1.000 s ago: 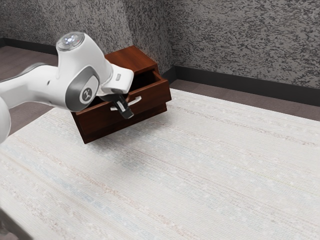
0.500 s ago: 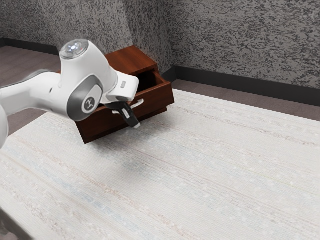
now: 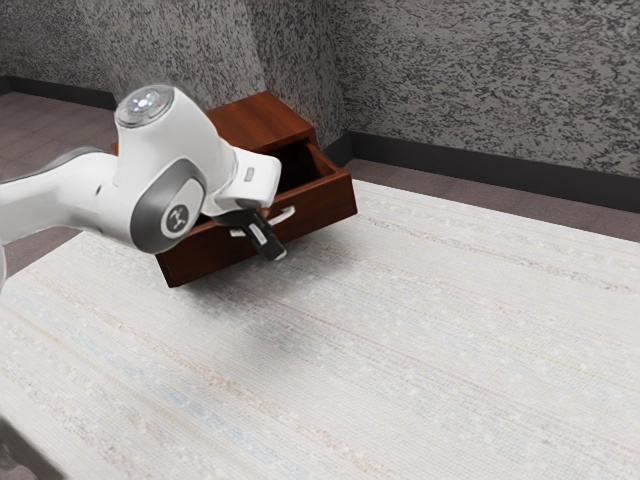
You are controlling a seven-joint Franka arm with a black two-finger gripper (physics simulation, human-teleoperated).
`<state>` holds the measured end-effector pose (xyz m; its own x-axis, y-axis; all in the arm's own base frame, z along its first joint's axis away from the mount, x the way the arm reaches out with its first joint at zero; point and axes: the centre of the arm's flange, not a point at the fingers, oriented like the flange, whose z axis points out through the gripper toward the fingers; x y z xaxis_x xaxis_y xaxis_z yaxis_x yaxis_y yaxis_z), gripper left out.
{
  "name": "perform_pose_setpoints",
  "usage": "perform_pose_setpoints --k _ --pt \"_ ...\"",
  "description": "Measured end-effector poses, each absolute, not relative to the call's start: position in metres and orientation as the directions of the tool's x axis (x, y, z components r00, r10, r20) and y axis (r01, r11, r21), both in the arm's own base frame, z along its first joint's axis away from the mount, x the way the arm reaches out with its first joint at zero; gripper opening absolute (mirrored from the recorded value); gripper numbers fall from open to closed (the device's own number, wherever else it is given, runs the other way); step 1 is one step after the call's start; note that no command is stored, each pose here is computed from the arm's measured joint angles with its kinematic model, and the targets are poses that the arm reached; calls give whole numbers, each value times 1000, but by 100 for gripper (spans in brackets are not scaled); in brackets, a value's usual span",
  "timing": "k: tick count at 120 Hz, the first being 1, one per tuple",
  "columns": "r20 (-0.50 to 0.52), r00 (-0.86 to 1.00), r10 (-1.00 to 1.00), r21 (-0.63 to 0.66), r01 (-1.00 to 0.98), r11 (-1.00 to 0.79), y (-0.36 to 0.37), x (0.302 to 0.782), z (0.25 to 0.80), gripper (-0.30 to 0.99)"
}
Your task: Pull the drawer handle with one arm to open the drawer
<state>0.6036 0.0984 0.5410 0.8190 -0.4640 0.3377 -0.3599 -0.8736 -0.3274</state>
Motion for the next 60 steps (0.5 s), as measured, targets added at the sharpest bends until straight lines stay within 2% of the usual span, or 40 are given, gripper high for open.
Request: perform_pose_setpoints --k 15,43,60 --pt "350 817 -459 -324 -354 -877 92 598 542 33" --pt "368 816 -446 -320 -339 -884 88 595 542 36" --pt "376 818 -436 -319 -327 -889 91 596 544 34"
